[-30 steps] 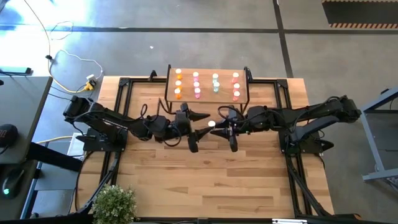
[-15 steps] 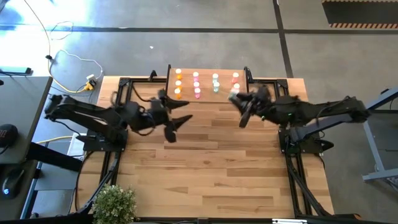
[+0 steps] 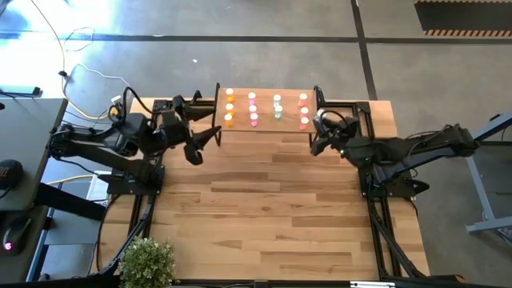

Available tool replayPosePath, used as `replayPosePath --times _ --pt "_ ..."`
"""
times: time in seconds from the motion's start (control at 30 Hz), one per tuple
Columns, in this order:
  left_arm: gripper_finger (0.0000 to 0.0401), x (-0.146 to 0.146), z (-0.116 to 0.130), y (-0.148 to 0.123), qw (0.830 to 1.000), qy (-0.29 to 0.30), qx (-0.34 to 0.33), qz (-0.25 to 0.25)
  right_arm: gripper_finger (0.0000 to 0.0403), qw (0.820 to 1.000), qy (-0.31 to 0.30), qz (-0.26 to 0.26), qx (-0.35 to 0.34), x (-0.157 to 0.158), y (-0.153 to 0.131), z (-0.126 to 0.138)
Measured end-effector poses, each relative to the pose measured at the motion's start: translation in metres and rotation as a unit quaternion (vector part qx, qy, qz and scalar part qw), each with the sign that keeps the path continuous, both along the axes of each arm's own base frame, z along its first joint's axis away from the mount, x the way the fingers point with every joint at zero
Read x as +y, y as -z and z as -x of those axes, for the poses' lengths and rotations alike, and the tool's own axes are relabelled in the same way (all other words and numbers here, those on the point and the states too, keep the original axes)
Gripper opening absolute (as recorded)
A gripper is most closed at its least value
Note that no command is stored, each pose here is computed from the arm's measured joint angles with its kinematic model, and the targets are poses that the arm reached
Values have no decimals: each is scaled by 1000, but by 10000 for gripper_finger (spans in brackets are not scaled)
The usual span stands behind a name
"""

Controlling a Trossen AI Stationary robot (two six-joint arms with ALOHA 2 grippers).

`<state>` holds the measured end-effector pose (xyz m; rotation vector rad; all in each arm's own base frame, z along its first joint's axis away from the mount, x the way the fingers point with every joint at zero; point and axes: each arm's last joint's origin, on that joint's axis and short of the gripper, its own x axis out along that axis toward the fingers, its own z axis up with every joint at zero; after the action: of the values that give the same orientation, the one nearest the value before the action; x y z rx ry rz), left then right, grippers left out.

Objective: Pick and place medicine bottles onto shelf by color
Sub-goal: Put the blue medicine bottle on the shelf aligned with the other blue medicine bottles

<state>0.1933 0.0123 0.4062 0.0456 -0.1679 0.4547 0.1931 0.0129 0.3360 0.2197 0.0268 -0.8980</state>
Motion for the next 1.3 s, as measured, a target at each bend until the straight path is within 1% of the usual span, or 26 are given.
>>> replayPosePath --times 0.1,0.17,0.27,0.4,0.5,0.6,0.7,0.87,0.93,1.1,1.3 --pt "241 4 3 2 1000 -10 13 0 94 999 5 -36 -30 1 25 -2" --pt "241 7 3 3 1000 -17 24 0 94 997 2 -51 -56 2 40 -3" --pt "241 9 3 7 999 -24 41 1 94 994 -7 -60 -91 6 61 -5" --pt "241 12 3 8 998 -31 49 1 94 992 -19 -63 -112 11 82 -10" --pt "241 13 3 9 998 -34 51 1 94 994 -22 -60 -94 15 94 -18" --pt "241 13 3 9 998 -34 51 2 94 995 -14 -61 -80 18 103 -31" --pt "241 13 3 9 998 -34 51 2 94 996 1 -55 -63 24 117 -46" --pt "241 13 3 9 998 -34 51 2 94 998 47 -12 -38 36 133 -77" --pt "241 13 3 9 998 -34 51 1 94 997 63 -4 -32 37 137 -90" --pt "241 13 3 9 998 -34 51 2 94 996 92 3 -17 28 145 -121" --pt "241 13 3 9 998 -34 51 2 94 992 124 14 1 7 147 -151"
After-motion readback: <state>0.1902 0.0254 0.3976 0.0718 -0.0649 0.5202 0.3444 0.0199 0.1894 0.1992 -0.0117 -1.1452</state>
